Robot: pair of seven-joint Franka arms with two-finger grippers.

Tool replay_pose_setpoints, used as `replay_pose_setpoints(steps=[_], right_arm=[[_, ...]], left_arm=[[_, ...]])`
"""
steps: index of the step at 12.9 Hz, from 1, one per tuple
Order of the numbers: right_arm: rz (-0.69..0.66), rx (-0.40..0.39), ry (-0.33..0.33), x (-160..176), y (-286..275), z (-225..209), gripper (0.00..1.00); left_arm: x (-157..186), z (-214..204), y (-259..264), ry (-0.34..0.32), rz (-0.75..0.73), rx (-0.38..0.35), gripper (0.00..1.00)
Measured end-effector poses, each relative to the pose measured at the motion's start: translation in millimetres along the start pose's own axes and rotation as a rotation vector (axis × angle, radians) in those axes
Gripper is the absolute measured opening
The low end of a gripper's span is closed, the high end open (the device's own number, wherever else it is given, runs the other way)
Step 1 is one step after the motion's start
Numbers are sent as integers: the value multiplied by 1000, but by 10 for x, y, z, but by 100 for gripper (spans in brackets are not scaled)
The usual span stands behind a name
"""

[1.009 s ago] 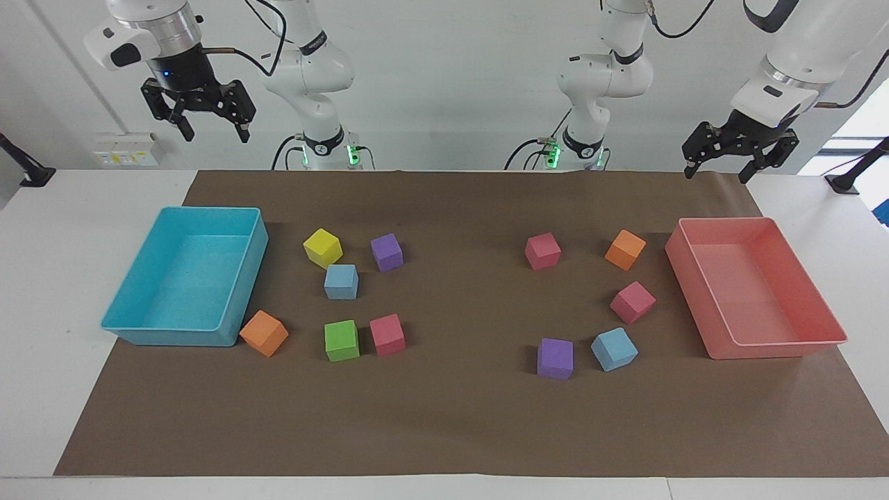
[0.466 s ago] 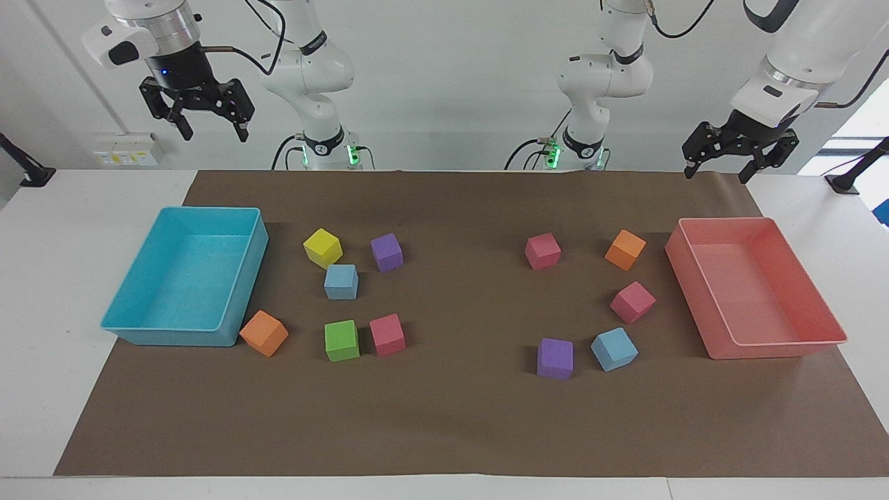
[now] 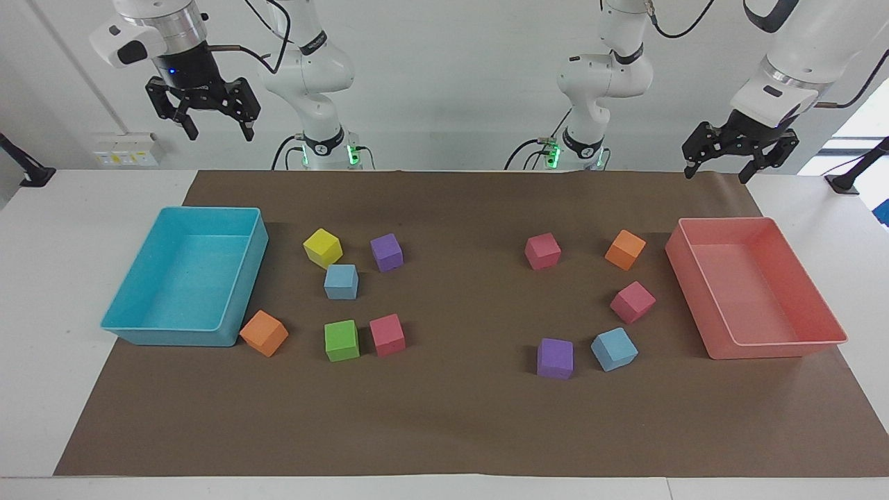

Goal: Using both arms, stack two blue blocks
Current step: 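Move the right gripper toward the light-blue cube near the purple cube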

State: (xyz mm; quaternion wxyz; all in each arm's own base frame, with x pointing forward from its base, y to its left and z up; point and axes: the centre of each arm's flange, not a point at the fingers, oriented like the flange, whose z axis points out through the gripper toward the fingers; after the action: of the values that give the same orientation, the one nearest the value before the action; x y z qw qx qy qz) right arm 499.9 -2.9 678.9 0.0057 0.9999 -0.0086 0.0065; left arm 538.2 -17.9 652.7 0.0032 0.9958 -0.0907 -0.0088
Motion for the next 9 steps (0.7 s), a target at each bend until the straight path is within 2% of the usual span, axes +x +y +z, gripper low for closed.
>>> replay_pose_setpoints(steps=[5,9], right_arm=[[-56,-2,7,347,-392,823,100],[-48,-7,-1,596,-761,1460,100]], left_arm=[[0,0,0,0,0,0,100],[0,0,0,0,0,0,100]])
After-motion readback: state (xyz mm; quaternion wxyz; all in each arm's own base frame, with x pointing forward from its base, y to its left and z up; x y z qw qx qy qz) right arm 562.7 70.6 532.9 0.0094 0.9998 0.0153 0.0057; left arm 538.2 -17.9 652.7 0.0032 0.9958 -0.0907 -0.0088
